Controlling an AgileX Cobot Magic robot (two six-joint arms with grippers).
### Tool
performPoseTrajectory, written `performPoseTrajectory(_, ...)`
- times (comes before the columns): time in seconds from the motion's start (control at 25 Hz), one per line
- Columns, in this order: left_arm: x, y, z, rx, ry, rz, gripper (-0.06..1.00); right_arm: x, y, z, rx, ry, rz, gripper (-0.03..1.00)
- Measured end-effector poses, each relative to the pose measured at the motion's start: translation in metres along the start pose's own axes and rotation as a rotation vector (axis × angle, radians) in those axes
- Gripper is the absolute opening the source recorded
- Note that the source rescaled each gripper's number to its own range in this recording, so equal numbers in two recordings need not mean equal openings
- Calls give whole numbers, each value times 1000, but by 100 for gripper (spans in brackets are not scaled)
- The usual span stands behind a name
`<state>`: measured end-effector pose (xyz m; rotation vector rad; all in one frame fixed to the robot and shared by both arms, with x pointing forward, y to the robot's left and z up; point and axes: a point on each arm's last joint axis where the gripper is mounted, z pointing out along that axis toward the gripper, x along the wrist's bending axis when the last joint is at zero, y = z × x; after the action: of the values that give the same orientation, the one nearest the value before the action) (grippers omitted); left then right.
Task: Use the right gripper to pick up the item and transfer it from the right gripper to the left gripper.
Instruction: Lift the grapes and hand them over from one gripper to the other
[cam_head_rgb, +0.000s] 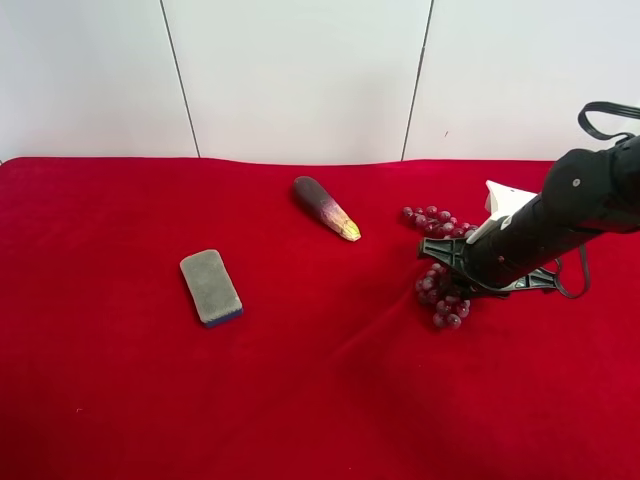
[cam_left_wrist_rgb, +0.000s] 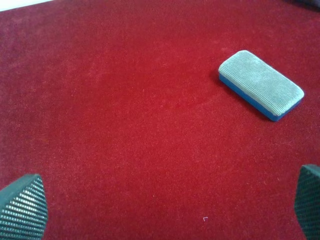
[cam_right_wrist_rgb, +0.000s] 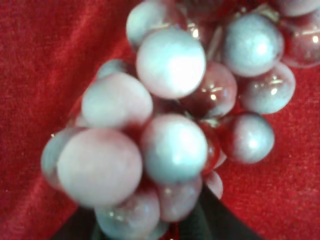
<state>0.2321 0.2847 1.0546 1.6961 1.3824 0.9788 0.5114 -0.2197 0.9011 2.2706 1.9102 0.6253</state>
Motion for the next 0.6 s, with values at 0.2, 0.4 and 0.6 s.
performPoseTrajectory(0.2,0,0,0,0,0,0,100,4,7,-16,-75,28,-26,9)
performPoseTrajectory(0.4,0,0,0,0,0,0,100,13,12,-43,-164,77,-50,9)
performPoseTrajectory(0.6,0,0,0,0,0,0,100,30,13,-64,-203,132,-95,9)
